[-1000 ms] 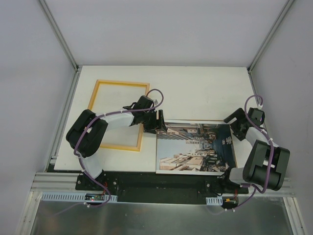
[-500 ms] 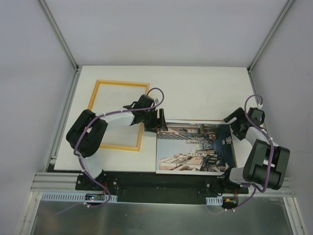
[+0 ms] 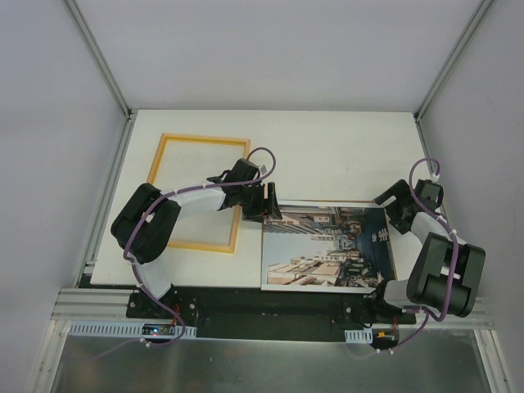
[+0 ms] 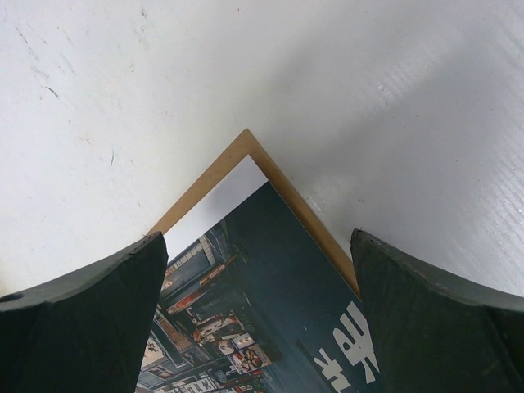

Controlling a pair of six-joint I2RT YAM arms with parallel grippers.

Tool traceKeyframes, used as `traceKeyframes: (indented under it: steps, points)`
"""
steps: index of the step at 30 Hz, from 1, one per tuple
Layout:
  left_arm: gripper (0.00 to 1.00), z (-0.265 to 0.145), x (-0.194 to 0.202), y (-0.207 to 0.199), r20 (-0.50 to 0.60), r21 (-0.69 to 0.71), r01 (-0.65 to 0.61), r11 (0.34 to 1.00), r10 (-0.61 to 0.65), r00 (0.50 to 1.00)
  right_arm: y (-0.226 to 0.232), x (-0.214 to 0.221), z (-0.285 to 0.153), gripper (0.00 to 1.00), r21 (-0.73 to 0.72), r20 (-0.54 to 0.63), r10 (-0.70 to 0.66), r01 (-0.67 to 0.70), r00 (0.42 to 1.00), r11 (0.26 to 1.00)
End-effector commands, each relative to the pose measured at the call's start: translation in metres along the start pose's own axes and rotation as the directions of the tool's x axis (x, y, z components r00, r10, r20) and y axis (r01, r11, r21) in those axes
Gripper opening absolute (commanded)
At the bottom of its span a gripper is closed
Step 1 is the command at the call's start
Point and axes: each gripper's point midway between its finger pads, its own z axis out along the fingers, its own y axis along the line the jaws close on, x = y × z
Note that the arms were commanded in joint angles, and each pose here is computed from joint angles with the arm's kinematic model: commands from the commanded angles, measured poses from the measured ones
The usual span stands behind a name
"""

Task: Put the photo into the frame
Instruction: Pick up the photo from the backboard.

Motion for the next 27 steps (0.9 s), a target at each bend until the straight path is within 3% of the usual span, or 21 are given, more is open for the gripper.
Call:
traceKeyframes:
  steps: [1,27]
  points:
    - [0.68,-0.002,-0.006,-0.01,0.022,0.019,-0.012,1.0,0.012,1.0,-0.012,0.019,0.002,0.96,0.036,-0.065,0.017,-0.014,0.998,0.999]
    - [0.69,0.009,0.002,0.008,-0.005,-0.024,-0.001,1.0,0.001,1.0,-0.011,0.021,0.003,0.96,0.035,-0.07,0.011,-0.009,0.997,0.999]
